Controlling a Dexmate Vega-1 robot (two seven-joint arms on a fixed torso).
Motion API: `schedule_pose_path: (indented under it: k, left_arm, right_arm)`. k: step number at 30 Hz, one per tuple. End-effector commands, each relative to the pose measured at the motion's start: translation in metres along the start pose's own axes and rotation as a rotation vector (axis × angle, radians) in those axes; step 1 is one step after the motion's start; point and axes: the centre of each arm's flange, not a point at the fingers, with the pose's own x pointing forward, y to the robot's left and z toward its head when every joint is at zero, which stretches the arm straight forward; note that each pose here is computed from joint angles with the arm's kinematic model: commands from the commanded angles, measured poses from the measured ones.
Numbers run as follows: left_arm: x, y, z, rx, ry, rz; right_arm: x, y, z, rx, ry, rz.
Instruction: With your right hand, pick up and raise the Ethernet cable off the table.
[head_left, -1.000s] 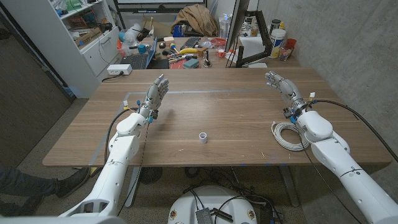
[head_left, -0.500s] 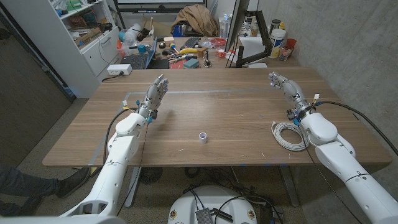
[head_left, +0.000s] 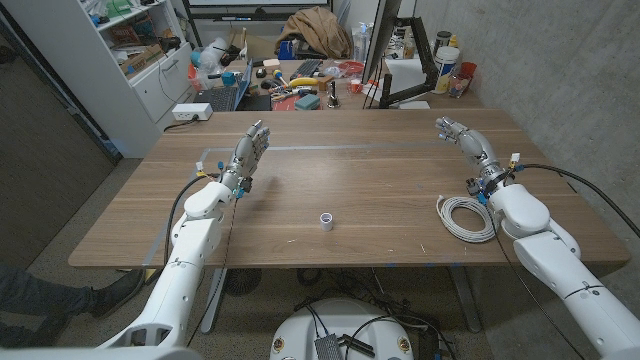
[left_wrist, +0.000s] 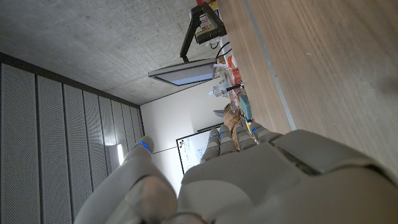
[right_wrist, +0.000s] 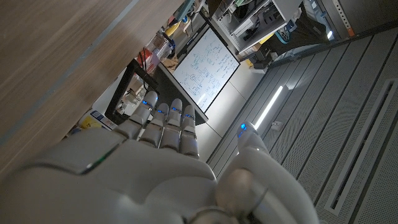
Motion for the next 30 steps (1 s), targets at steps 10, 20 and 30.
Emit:
schedule_pose_path:
  k: [10, 20, 30]
  left_arm:
    - [0.002, -0.008, 0.001, -0.015, 0.014, -0.018]
    - [0.002, -0.015, 0.003, -0.004, 0.023, -0.023]
    - [0.001, -0.019, 0.006, 0.005, 0.022, -0.025]
  right_arm:
    - [-0.018, -0.005, -0.003, -0.048, -0.033, 0.008]
    - [-0.025, -0.007, -0.005, -0.074, -0.064, 0.018]
    - [-0.030, -0.011, 0.001, -0.118, -0.089, 0.041]
